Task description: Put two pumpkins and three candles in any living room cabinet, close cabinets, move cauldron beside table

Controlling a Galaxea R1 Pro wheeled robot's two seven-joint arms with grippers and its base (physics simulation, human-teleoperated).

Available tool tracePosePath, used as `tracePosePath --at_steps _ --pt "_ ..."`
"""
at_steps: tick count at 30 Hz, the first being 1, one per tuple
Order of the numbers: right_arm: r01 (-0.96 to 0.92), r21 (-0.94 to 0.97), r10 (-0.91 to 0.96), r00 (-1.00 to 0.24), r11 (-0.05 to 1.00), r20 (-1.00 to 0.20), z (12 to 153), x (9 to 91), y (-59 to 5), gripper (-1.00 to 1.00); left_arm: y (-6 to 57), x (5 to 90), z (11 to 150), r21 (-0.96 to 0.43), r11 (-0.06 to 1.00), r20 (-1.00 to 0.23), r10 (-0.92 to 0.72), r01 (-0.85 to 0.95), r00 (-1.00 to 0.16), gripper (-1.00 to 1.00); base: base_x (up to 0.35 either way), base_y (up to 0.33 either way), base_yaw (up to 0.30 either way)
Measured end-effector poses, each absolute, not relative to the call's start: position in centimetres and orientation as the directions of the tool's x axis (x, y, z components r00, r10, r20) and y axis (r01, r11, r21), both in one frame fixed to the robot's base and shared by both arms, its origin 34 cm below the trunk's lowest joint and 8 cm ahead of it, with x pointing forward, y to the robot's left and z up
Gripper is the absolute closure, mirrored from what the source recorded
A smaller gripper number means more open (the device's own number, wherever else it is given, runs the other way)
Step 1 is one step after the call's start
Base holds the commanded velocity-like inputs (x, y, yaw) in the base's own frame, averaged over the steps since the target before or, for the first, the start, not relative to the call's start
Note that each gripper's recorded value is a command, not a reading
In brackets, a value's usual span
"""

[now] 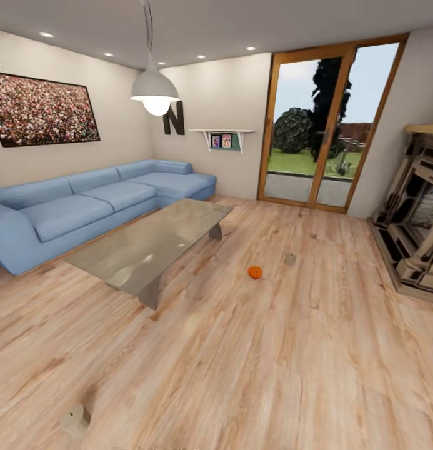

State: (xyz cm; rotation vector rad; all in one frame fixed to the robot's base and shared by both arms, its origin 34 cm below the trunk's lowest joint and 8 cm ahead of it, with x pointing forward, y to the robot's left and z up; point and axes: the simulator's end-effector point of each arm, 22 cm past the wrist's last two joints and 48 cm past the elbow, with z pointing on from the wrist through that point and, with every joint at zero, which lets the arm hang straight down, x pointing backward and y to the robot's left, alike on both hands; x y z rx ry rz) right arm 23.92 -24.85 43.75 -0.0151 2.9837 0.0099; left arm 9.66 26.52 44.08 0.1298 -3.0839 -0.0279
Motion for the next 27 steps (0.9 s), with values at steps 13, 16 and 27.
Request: tracePosePath --at_steps 13,16,27 --pt "-0.011 0.005 -0.010 -0.988 1.000 -0.157 43.75 23.91 -24.87 -1.00 26.64 9.62 44.09 0.022 0.996 0.055 -0.085 -0.084 -0.995 -1.00 0.037 0.270 0.286" --pt "-0.010 0.004 -0.010 -0.988 1.000 -0.156 43.75 23.90 -25.00 -1.00 26.60 9.62 44.09 0.021 0.996 0.055 -0.085 -0.084 -0.995 -1.00 0.228 0.222 0.123" --pt "-0.007 0.007 -0.005 -0.988 1.000 -0.155 43.75 23.88 -25.18 -1.00 26.52 9.61 44.09 0.020 0.996 0.055 -0.085 -0.084 -0.995 -1.00 0.272 0.169 -0.081"
